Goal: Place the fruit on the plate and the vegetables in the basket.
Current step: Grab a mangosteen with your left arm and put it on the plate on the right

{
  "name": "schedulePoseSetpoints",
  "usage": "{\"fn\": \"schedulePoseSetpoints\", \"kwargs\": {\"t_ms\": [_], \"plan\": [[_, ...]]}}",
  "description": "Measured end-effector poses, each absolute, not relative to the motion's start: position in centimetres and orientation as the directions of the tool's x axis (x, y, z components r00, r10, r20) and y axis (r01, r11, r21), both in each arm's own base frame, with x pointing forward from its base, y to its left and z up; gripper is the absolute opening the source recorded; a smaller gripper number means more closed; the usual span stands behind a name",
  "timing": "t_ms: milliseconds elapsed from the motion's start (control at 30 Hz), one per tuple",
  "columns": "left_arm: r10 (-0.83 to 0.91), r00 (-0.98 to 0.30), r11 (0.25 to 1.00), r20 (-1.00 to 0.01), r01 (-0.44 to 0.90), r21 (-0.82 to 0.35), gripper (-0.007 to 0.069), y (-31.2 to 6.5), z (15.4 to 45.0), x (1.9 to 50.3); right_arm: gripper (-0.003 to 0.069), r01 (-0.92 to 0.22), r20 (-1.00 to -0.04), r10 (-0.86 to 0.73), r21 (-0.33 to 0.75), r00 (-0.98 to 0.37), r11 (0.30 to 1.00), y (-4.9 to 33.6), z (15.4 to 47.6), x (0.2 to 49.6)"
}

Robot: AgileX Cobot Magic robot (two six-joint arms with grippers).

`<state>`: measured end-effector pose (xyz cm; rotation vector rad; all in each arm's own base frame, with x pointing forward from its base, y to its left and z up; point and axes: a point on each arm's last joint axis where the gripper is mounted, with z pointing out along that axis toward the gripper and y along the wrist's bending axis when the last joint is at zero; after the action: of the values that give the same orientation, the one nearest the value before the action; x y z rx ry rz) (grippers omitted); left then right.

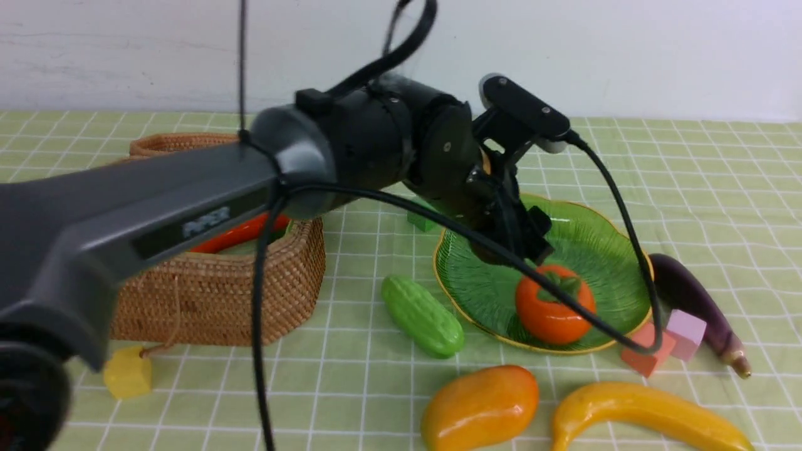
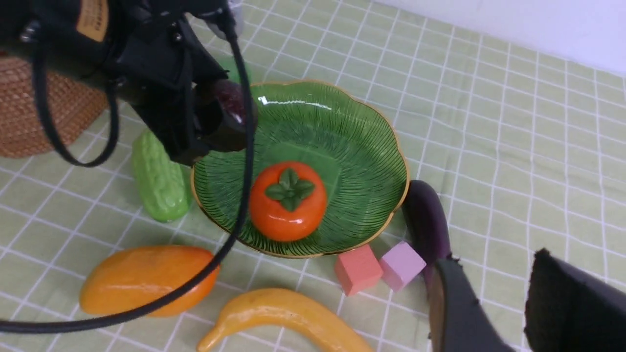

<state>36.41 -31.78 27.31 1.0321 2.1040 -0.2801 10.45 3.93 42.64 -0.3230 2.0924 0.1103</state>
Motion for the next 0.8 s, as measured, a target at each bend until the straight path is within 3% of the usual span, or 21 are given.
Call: {"fn": "schedulePoseSetpoints", "kwargs": {"t_ms": [300,800], "plan": [[0.621,-0.398,0.638,-0.675,0.757,0.141,0.0571,-34.3,23.7,39.4,0.0238,-0.223,-0.803,-0.161,-0.035,-0.574,0.974,3.5,41.9,10.1],[0.646,-0.384,0.629,-0.660,0.758,0.175,0.0578,-34.0,24.0,39.5,0.0238,-0.220,-0.779,-0.167,-0.038,-0.605,0.975,3.4,41.7,9.9]]}}
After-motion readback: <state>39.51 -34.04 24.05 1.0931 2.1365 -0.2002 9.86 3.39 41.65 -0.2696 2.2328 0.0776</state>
